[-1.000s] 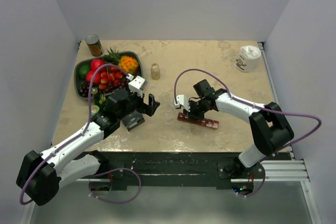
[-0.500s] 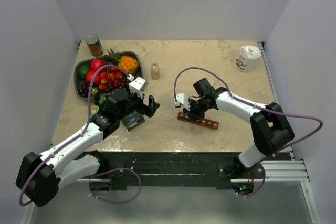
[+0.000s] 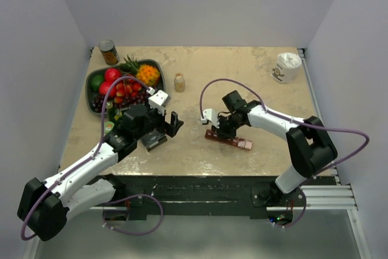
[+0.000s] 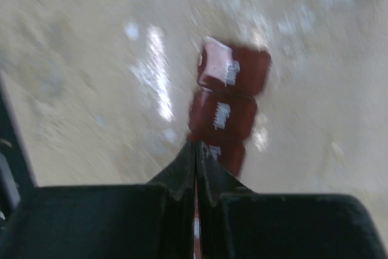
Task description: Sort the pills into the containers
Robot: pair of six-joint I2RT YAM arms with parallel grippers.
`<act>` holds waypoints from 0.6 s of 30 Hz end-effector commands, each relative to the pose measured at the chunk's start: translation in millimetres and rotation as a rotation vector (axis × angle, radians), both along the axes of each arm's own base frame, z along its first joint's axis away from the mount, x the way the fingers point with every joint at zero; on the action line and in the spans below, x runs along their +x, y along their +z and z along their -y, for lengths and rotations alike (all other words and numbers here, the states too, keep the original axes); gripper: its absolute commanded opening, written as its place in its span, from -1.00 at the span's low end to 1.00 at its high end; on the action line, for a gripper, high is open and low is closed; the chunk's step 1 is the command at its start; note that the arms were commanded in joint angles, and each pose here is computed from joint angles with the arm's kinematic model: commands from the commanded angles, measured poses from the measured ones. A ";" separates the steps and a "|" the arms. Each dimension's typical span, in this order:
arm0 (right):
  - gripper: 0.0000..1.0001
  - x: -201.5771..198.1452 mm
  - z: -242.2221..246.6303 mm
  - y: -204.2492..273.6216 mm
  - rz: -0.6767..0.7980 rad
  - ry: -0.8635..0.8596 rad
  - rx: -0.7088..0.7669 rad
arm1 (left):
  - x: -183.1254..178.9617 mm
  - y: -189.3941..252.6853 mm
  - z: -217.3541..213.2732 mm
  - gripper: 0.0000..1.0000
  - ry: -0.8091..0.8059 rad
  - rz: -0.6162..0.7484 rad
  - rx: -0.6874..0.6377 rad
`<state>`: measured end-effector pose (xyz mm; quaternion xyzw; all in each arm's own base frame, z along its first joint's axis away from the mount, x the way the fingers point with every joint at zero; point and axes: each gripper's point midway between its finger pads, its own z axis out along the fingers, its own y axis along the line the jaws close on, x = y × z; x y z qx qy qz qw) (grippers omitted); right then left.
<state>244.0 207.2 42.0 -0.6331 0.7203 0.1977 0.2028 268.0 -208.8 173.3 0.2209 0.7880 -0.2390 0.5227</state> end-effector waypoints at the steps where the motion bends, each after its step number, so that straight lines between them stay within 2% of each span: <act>1: -1.00 7.3 14.6 -25.7 -0.034 -0.039 -0.111 | 5.7 25.6 -0.4 0.99 0.003 0.070 -0.021; 9: -1.00 9.7 0.4 4.7 -0.004 -0.029 -0.018 | 3.4 29.1 -0.8 0.99 -0.004 0.079 -0.024; 12: -0.89 14.3 -2.5 25.6 0.026 -0.032 0.027 | 2.2 33.1 -1.7 0.99 -0.007 0.087 -0.022; 15: -0.52 23.2 1.4 57.8 0.092 -0.047 0.073 | 0.9 45.1 -2.3 0.99 -0.012 0.111 -0.031; 16: -0.13 24.5 4.3 72.6 0.122 -0.055 0.092 | 0.8 50.4 -2.3 0.99 -0.012 0.122 -0.038; 18: 0.23 36.3 12.0 97.9 0.184 -0.093 0.127 | -0.1 68.3 -3.4 0.99 -0.007 0.158 -0.065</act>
